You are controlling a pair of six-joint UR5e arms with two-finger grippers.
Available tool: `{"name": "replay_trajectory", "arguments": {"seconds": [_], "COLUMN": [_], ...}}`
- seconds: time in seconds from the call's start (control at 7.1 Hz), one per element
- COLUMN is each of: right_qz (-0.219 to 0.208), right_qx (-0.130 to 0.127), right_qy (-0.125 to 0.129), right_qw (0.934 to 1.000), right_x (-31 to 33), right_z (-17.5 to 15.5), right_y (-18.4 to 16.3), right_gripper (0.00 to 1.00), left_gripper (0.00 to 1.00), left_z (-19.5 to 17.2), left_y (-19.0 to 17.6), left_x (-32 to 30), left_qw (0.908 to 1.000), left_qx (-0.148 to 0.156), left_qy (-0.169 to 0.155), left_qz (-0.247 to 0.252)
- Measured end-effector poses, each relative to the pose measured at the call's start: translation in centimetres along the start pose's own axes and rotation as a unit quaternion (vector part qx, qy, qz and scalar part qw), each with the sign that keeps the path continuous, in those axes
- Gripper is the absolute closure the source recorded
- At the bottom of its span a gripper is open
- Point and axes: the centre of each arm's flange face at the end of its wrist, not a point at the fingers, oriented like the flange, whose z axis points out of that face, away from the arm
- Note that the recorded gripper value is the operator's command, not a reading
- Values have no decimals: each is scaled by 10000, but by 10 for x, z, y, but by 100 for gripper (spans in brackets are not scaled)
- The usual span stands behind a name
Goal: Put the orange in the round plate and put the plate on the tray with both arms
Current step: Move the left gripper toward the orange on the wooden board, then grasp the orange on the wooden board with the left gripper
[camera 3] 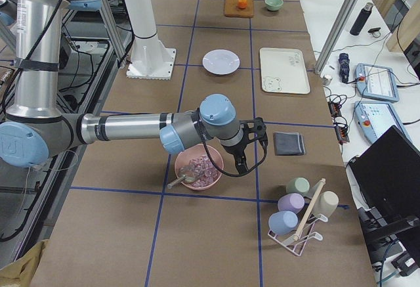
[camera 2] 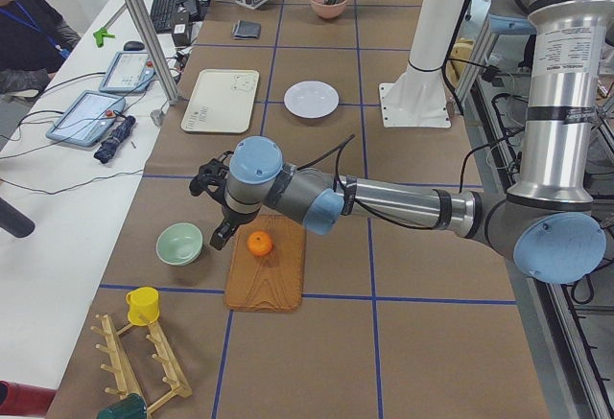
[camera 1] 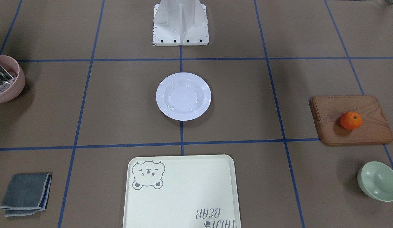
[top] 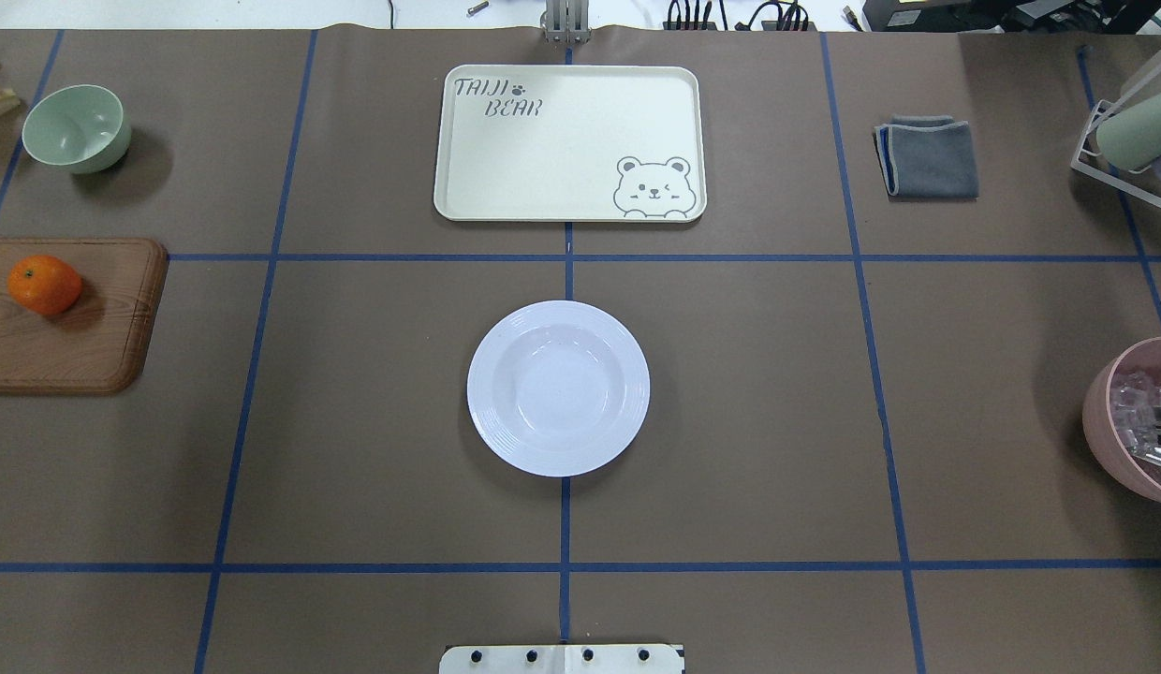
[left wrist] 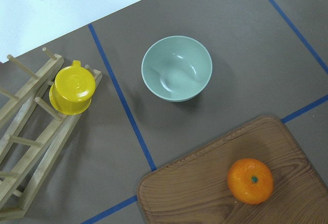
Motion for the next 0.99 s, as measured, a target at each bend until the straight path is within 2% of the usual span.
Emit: {"name": "replay_trajectory", "arguments": {"seconds": [0.14, 0.42, 0.7, 0.99], "right_qz": [255, 474, 493, 500], "right_qx": [-56, -134, -135, -138], "right_qy": [81, 348, 417, 428], "right_qw": [9996, 9982, 9978, 9977], "right_x": [-17, -44, -49, -49], "right_z": [11, 35, 41, 42], "right_y": [-5, -7, -6, -5], "right_gripper": [0, 0, 0, 0], "left_gripper": [1, 1, 1, 1], "left_z": [18, 75, 133, 175], "left_y": [0, 2, 15, 31], "left_x": [10, 42, 69, 77], "left_qw": [9995, 9971, 9955, 9951], "left_qx": [-91, -409, -596, -638], "left_qy": [42, -52, -45, 97], "left_qz": [-284, -646, -735, -746]}}
